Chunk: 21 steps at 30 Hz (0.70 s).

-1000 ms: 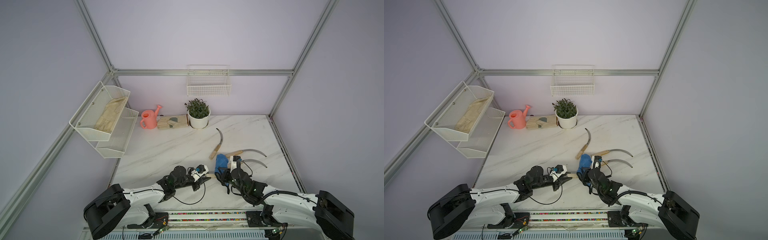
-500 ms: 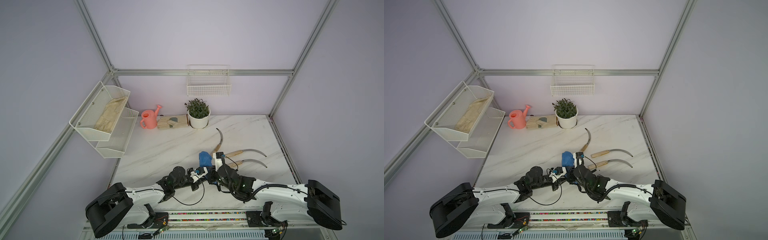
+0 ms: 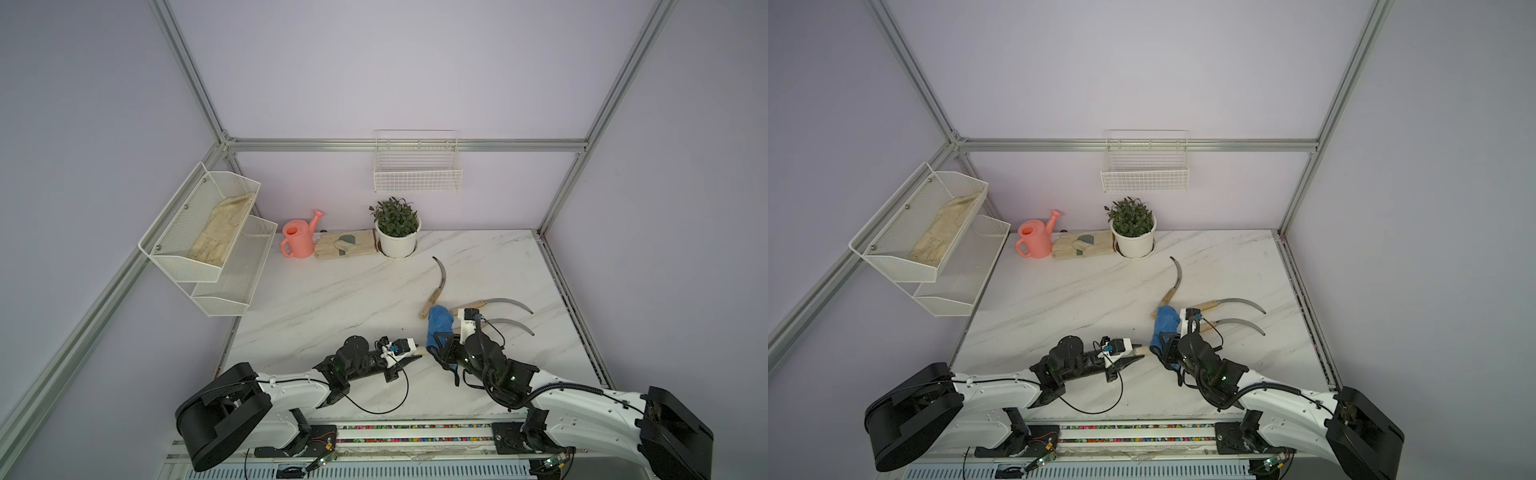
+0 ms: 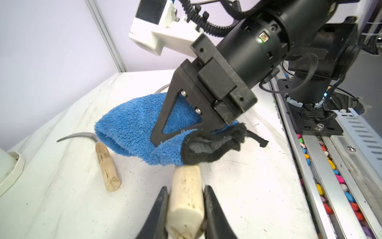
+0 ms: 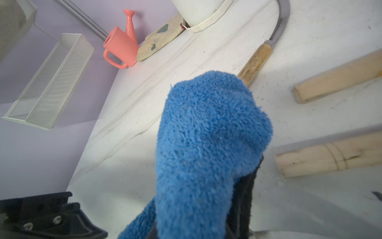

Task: Wipe small sickles with rags
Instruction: Wipe the small sickle.

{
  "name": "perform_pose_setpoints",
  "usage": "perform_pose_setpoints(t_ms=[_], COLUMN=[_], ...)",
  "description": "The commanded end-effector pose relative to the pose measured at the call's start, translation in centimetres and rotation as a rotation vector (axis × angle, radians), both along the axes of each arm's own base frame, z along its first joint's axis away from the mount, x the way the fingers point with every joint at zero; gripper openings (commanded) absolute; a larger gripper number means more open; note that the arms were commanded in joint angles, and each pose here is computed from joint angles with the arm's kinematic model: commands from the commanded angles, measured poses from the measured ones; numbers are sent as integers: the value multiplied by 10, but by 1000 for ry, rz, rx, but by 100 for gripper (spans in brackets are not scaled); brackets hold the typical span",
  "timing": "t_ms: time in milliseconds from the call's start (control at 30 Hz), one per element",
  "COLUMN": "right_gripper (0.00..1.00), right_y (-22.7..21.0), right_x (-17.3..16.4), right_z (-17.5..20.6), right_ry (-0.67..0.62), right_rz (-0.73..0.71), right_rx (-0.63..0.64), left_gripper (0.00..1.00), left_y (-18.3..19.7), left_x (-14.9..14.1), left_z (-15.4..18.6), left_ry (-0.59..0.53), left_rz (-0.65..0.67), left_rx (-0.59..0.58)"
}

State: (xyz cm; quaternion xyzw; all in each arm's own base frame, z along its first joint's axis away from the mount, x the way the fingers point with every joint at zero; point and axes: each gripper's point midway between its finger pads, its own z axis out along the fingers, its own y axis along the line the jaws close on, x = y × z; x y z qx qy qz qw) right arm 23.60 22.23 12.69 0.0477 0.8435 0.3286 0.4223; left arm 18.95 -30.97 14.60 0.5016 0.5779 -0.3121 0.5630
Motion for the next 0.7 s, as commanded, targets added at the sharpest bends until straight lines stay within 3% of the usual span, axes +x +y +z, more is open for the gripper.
perform_pose_setpoints(t_ms=[0,133,367,667], right_gripper=[0,0,0,0], right_y=[-11,-24,-59,-59], right_x=[-13,-14,-5,-1], right_z=[-3,22,25,5], right_ry=[28,-16,-35,28], right_rz=[13,-17,-150,-147], right_rx=[-15,-13,-36,-13], left_gripper=[0,0,0,0], left_y=[1,3,-3,-10], left_x=[-3,-20,-19,-27], left_z=[33,27,5,-5], left_ry=[-207,-345,-366,-442], left_rz=[-22,-91,-93,-110], left_rx=[-116,-114,-47,8])
